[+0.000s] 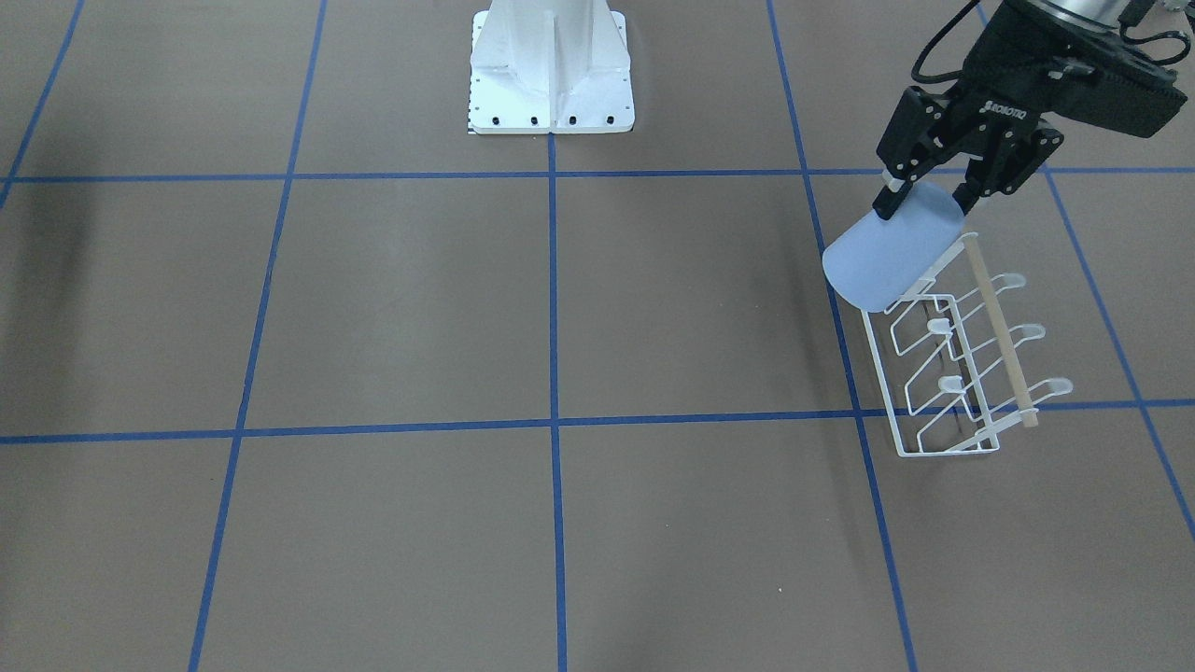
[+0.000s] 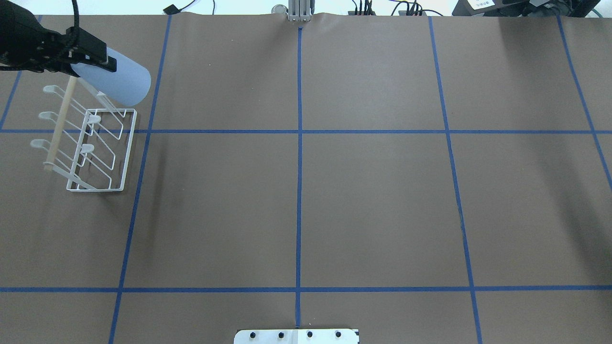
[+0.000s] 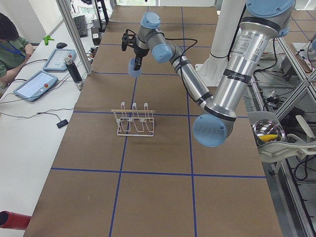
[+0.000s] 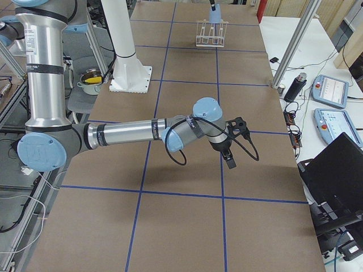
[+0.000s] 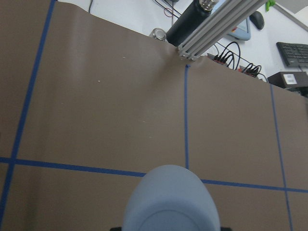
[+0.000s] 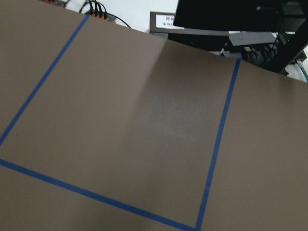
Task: Hang cup on cup holder
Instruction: 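Carry the cup with the left gripper over the wire rack while the right arm withdraws, then lower the cup onto a rack peg with the left gripper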
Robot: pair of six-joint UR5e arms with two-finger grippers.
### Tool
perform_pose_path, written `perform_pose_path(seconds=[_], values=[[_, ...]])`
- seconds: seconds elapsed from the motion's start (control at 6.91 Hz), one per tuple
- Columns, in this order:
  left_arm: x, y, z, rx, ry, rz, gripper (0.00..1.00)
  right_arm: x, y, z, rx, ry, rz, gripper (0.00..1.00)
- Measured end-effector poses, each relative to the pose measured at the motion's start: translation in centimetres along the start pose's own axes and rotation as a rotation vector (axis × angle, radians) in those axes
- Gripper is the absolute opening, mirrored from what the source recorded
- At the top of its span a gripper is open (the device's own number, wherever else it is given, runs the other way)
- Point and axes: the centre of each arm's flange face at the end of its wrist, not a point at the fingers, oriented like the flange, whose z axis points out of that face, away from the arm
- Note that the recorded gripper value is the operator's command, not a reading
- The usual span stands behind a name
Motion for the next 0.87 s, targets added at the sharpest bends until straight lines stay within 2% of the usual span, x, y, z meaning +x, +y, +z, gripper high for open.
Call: perform_pose_path(seconds=[0.29,0.43,0.58,0.87], values=[[-1.6,-0.2,0.9,-0.047,-0.102,0.070,0.00,-1.2,-2.8,-0.5,-0.199,0.013,0.073,1.00],[-2.1,-0.3,1.4,-0.071,-0.149,0.095,0.00,-1.6,-3.7,-1.0,-0.272,0.014,0.106,1.00],[-2.5,-0.7,2.1,-0.090,-0.190,0.117,0.00,-1.8,-3.7,-1.2,-0.318,0.012,0.133,1.00],[-3.0,-2.7,4.6,-0.122,-0.241,0.133,0.00,-1.9,-3.2,-1.3,-0.346,0.001,0.154,1.00]])
